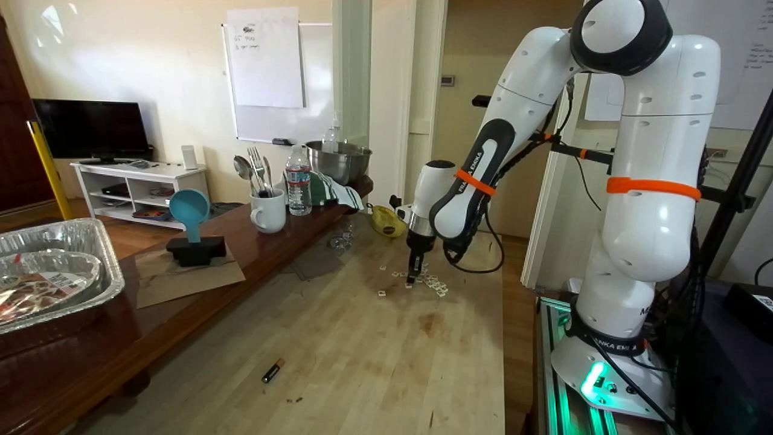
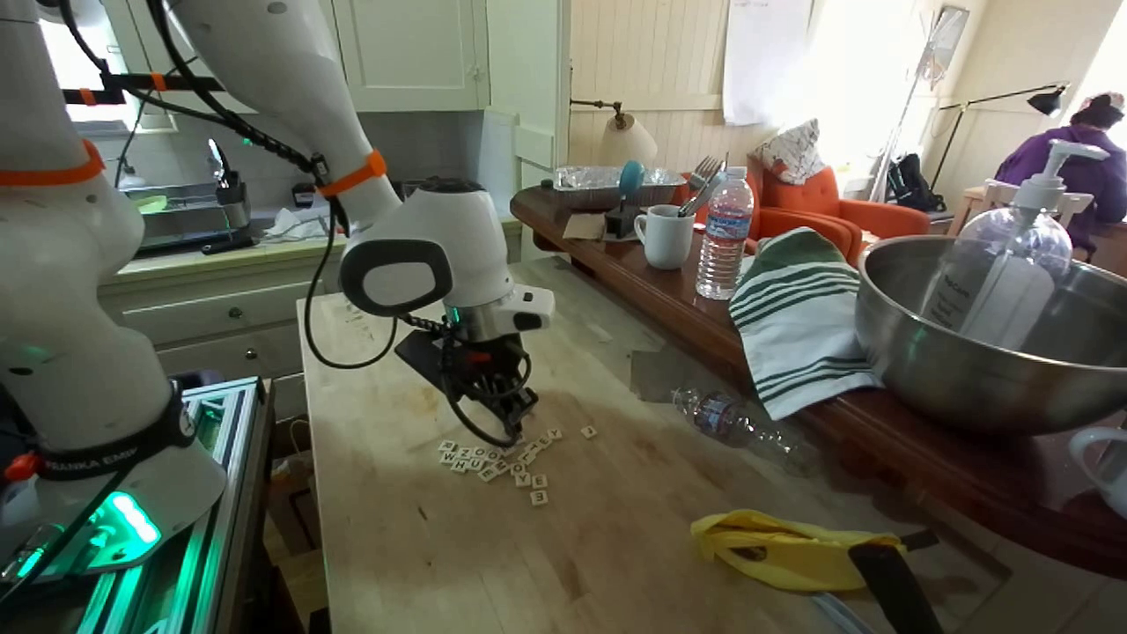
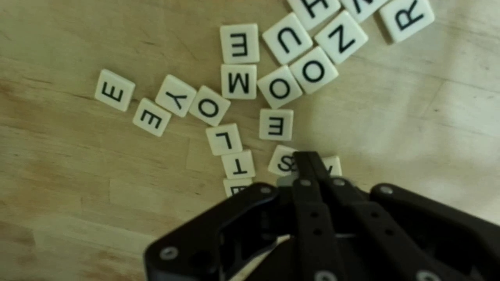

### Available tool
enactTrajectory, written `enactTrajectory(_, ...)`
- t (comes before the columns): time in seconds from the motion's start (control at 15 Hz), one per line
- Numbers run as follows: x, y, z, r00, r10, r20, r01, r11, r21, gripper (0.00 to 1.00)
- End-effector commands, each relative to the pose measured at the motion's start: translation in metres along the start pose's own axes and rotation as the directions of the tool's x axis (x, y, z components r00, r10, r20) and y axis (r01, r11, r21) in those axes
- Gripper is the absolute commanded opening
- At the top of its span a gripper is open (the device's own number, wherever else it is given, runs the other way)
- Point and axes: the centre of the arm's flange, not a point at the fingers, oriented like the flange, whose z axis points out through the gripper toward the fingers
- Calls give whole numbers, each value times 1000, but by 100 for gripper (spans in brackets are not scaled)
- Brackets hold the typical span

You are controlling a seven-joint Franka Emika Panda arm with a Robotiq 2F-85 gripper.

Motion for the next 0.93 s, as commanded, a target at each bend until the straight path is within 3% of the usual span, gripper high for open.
enactTrajectory(0.0, 7, -5, -17, 999, 38, -4, -38, 999, 1, 0)
enactTrajectory(0.4, 7, -12, -25, 999, 32, -20, -31, 998, 52, 0)
enactTrajectory(0.47, 11, -10, -15, 999, 40, -31, -39, 999, 17, 1)
enactTrajectory(0.87, 12, -17, -16, 999, 15, -45, -13, 999, 38, 0)
